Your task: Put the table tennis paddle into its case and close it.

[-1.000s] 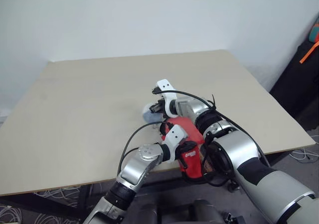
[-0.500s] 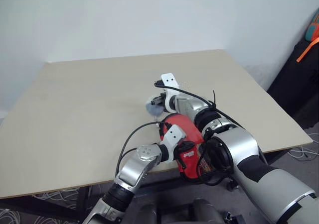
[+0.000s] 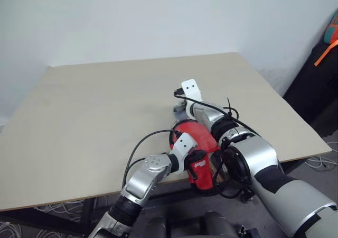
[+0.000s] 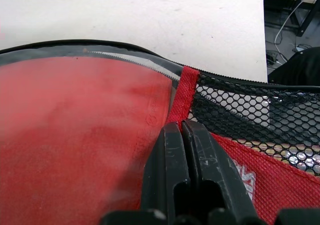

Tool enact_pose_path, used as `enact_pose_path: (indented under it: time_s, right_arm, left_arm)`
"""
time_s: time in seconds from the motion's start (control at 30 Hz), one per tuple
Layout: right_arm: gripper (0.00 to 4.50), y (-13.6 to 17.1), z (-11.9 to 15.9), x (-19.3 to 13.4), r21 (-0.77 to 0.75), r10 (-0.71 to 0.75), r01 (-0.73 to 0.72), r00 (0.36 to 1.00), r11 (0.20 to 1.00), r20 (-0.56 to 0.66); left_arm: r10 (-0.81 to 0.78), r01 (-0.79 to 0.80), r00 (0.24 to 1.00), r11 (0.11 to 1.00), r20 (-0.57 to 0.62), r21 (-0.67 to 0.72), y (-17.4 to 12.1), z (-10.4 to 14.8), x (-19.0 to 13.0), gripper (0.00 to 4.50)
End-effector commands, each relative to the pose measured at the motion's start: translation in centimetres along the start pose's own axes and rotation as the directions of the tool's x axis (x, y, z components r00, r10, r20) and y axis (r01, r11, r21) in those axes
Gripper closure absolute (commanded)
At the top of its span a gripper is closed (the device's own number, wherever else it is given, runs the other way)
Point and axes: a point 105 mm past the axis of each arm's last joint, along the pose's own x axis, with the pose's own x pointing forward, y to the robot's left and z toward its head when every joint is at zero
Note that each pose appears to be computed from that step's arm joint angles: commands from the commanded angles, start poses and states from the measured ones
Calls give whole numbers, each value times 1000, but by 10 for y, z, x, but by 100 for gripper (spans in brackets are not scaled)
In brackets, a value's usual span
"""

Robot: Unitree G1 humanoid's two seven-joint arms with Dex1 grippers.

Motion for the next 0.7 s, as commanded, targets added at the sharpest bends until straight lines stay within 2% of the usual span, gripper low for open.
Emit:
enact_pose_path:
  time_s: [0.03, 0.4, 0.7]
  right_arm:
    - [449, -32, 15, -6, -47, -114, 117, 992, 992, 60]
    - [449, -73, -1, -12, -37, -216, 218, 975, 975, 42]
    - [449, -86, -4, -16, -63, -250, 253, 967, 965, 49]
  left_arm:
    - [48, -49, 997, 998, -62, -24, 9, -16, -5, 450]
    - [37, -39, 997, 999, -66, -32, 8, -17, -3, 450]
    - [42, -44, 997, 999, -67, -30, 11, -17, -1, 450]
